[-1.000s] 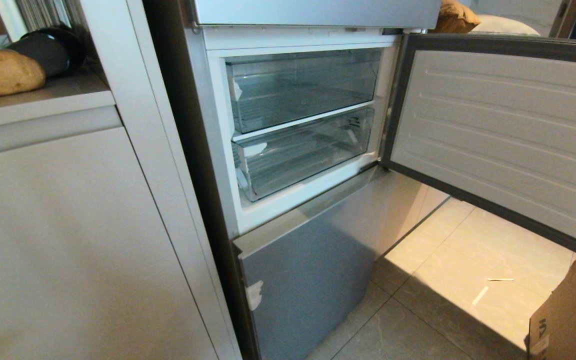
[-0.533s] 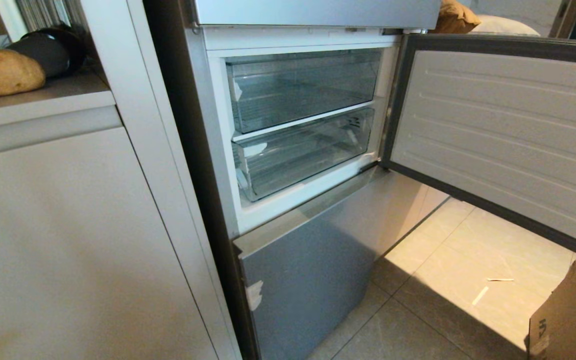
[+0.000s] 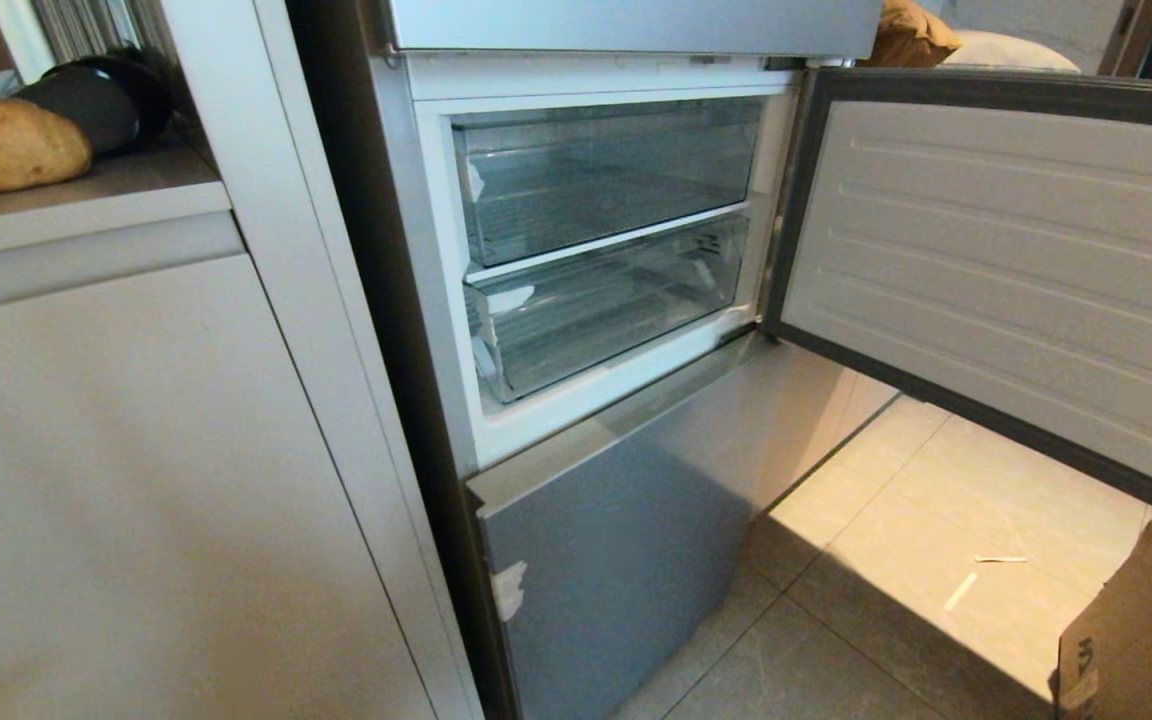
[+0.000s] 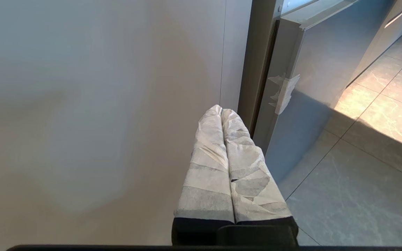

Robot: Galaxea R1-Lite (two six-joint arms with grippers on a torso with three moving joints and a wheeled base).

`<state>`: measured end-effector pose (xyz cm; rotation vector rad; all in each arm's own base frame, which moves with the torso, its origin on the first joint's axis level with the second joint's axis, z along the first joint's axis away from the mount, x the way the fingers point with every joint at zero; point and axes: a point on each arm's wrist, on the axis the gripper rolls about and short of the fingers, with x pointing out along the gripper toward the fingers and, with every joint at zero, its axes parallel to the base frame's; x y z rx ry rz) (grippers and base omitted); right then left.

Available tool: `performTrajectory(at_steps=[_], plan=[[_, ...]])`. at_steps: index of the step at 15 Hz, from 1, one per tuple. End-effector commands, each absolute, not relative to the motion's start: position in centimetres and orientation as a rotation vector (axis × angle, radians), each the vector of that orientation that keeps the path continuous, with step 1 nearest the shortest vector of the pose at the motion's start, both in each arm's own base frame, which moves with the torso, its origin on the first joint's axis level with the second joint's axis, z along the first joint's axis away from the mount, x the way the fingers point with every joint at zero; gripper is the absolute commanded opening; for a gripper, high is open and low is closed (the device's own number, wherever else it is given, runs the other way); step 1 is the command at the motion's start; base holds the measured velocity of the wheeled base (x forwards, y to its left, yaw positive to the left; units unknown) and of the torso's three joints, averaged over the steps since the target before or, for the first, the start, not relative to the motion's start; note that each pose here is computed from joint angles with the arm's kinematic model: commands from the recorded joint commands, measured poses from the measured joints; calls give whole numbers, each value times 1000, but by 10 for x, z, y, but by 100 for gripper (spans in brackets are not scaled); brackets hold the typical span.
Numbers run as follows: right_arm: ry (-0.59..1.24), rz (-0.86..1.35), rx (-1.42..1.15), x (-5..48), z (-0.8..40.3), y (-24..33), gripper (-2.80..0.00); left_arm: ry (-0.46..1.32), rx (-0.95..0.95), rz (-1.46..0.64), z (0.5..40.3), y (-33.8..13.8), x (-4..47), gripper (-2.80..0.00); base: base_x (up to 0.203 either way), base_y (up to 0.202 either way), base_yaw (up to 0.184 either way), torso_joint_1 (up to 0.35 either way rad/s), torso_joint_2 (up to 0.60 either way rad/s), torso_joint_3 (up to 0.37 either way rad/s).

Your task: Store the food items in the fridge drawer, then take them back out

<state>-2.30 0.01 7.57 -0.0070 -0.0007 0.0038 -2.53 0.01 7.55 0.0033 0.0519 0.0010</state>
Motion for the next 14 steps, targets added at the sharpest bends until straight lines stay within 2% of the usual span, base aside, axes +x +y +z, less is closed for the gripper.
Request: performTrajectory(at_steps=[1,6,14], plan=[[2,3,-2,-23,76,0,-280,52,3,1,75,0,-25,-280,0,0,0,0,0,0],[2,0,2,-23,76,0,-280,52,3,1,75,0,-25,-280,0,0,0,0,0,0],[0,4,3,-23,76,0,-280,52,3,1,75,0,-25,-280,2,-7,172,3,3,2]])
